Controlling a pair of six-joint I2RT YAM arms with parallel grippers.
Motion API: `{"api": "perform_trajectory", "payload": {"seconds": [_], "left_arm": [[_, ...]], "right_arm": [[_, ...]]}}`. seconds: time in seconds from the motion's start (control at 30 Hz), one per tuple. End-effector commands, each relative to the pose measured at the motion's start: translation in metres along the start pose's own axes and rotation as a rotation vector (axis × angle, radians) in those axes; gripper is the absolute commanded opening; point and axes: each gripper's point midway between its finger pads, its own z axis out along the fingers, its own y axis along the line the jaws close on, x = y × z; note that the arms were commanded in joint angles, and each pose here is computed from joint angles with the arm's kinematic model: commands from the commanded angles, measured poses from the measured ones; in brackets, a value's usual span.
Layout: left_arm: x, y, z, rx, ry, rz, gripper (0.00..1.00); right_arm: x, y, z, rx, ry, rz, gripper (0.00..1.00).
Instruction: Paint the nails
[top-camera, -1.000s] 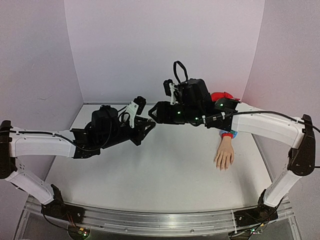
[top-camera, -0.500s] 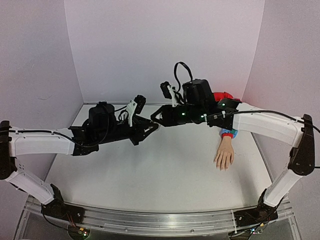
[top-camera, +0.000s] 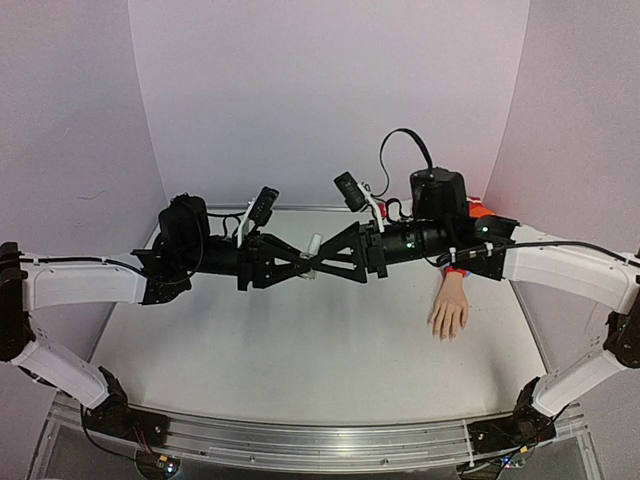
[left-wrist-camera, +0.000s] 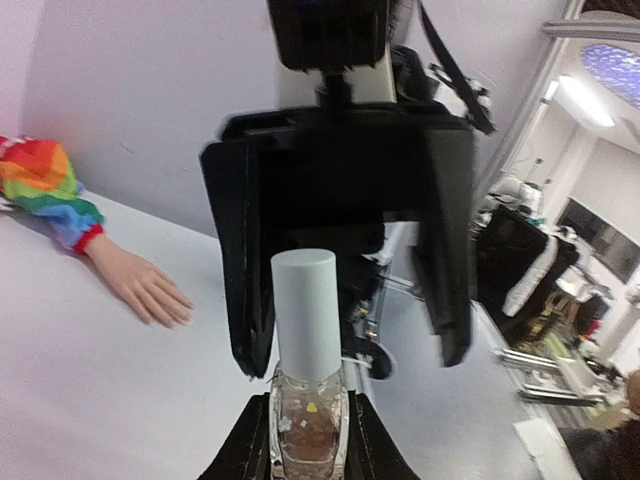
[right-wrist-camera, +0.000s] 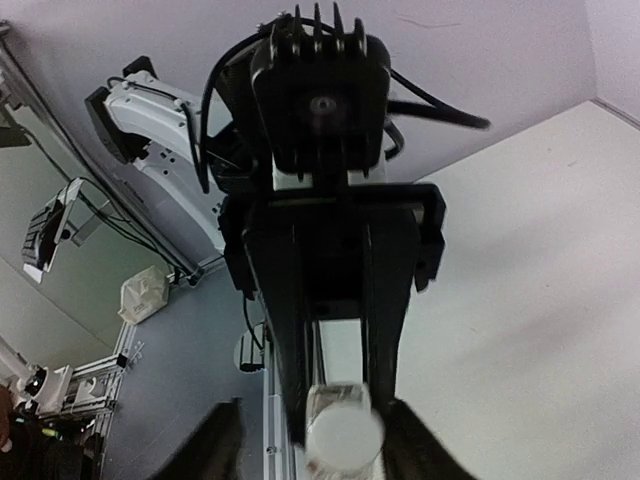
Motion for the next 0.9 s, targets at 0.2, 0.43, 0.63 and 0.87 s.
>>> {"api": "perform_trajectory", "payload": {"seconds": [0.2,0.43,0.63,0.87], "left_arm": [[-0.041,0.049,0.003,-0.505,-0.066,0.228,0.0],[-0.043,0.047,0.013,-0.536,-0.099,0.24,0.0],[-0.041,0.052,0.015,-0.567,-0.098,0.232,0.0],[-0.036,0.027,0.023,-0.412,-0.072,0.245,0.0]], "right_arm": [[-0.041,-0.053,-0.029,0.396,-0.245,0.273,0.65],[-0.042,-0.071,-0.019,0.496,-0.236,0.318,0.57],[-0.04,-0.074,-0.005,0.514,-0.195,0.314,0.3],[-0.036,-0.053,0.004,0.408,-0.128,0.195,0.0]]}}
